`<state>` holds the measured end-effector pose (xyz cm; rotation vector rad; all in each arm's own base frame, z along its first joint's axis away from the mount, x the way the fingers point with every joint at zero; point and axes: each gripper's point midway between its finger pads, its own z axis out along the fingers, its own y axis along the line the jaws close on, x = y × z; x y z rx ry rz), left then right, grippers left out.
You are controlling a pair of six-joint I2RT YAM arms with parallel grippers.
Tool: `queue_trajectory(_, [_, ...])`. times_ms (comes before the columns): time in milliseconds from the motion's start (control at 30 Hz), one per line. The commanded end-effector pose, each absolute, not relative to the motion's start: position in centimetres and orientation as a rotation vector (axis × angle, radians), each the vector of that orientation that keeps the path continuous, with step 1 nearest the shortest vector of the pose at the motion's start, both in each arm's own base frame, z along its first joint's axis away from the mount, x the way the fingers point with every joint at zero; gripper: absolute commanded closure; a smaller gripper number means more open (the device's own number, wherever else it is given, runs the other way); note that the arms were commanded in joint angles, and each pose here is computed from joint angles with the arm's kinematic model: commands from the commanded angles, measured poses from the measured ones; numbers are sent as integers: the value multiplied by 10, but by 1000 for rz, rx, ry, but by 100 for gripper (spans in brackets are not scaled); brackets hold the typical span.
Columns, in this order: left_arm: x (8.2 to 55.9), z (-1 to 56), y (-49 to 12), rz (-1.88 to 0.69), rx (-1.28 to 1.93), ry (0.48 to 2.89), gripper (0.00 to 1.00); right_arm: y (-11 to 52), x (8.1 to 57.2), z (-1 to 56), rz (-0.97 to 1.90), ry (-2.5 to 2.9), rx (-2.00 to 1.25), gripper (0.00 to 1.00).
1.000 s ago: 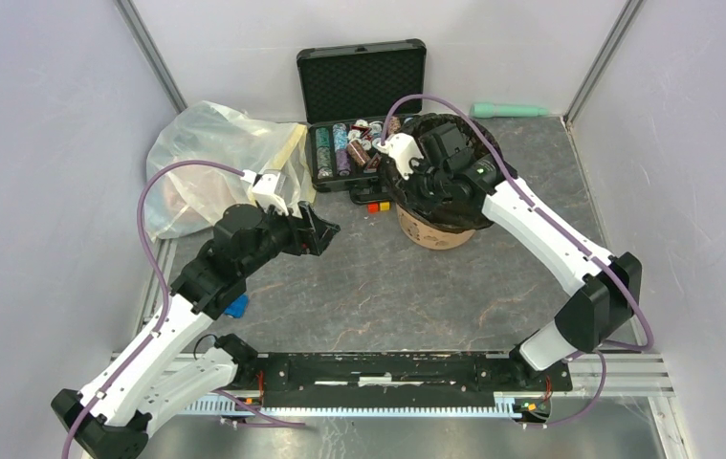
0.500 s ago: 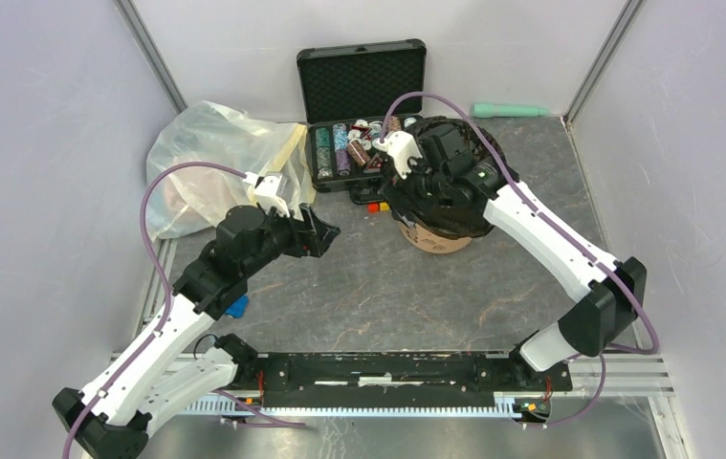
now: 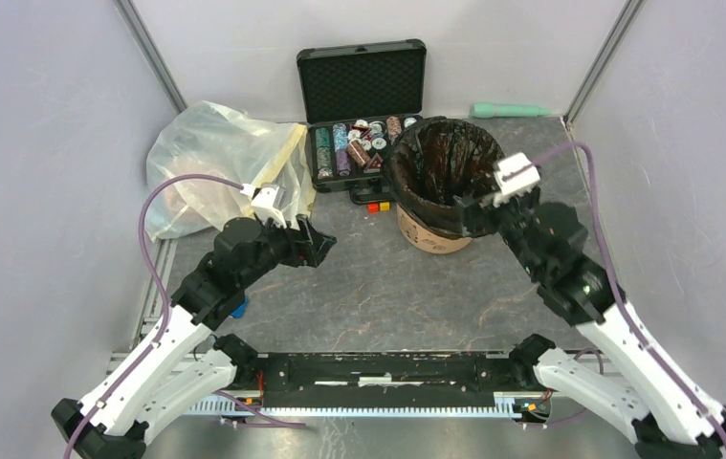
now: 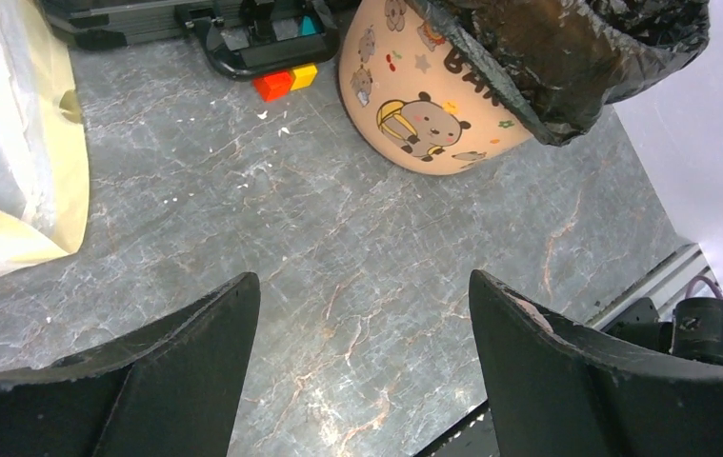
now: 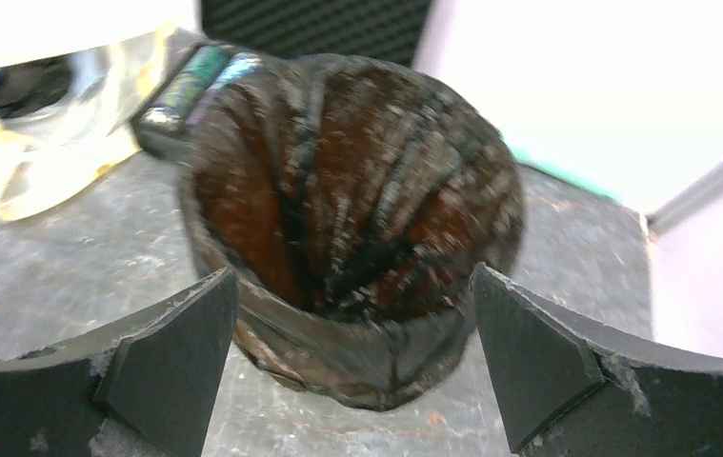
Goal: Put the trash bags into the trash bin
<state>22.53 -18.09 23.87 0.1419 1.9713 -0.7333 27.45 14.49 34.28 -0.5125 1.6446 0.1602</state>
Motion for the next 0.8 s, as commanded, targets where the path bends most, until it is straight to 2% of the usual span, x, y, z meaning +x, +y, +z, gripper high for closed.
queue_trajectory(0, [225,237,-173,-714,95,1940,13,90,275,323,21,1571,-168,2])
queue_trajectory(367, [222,190,-165,-705,26,1965,12,37,250,215,-71,1552,90,2])
queue_trajectory(600, [235,170,-149,-593,-20,1920,10,30,255,156,-155,1614,114,2])
queue_trajectory(767, [248,160,-134,-498,-96,1868,4,22,264,131,-275,1690,101,2])
